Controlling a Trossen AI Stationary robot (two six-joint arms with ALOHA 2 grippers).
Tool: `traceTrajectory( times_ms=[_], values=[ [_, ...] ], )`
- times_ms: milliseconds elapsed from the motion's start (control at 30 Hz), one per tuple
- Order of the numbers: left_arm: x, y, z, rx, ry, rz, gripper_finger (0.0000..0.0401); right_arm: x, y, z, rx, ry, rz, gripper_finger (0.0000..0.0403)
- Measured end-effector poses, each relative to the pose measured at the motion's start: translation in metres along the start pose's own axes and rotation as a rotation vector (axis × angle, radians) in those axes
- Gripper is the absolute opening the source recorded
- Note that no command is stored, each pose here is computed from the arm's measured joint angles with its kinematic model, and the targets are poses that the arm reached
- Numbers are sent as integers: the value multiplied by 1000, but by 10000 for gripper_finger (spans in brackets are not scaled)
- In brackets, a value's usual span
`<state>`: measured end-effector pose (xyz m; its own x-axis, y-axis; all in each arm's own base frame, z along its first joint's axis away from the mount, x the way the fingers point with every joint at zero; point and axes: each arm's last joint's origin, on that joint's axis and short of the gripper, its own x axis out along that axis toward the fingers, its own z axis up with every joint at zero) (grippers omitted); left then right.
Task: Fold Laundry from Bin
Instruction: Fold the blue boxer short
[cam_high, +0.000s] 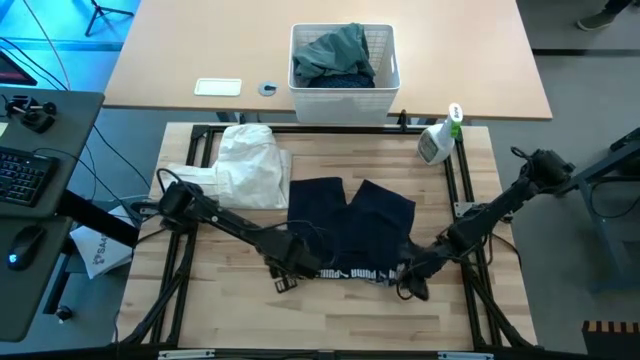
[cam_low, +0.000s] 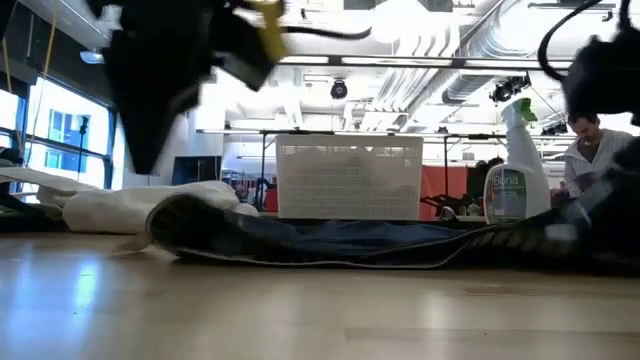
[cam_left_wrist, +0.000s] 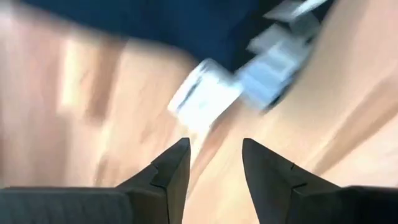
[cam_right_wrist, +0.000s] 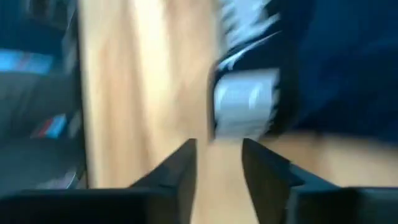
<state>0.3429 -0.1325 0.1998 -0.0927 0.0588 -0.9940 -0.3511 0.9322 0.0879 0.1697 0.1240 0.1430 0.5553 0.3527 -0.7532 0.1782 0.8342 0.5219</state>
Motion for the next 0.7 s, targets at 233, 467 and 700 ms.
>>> traceTrajectory(
  times_ms=[233, 467, 700],
  values=[
    [-8, 12, -16, -9, 98, 115, 136, -5, 1, -3, 78, 341, 175, 176],
    [-10, 26, 21, -139, -43, -58, 118, -16, -5, 9, 252, 15, -87, 125],
    [29, 33, 38, -126, -109, -251, 86, -5, -16, 13, 358, -153, -113, 16]
  ],
)
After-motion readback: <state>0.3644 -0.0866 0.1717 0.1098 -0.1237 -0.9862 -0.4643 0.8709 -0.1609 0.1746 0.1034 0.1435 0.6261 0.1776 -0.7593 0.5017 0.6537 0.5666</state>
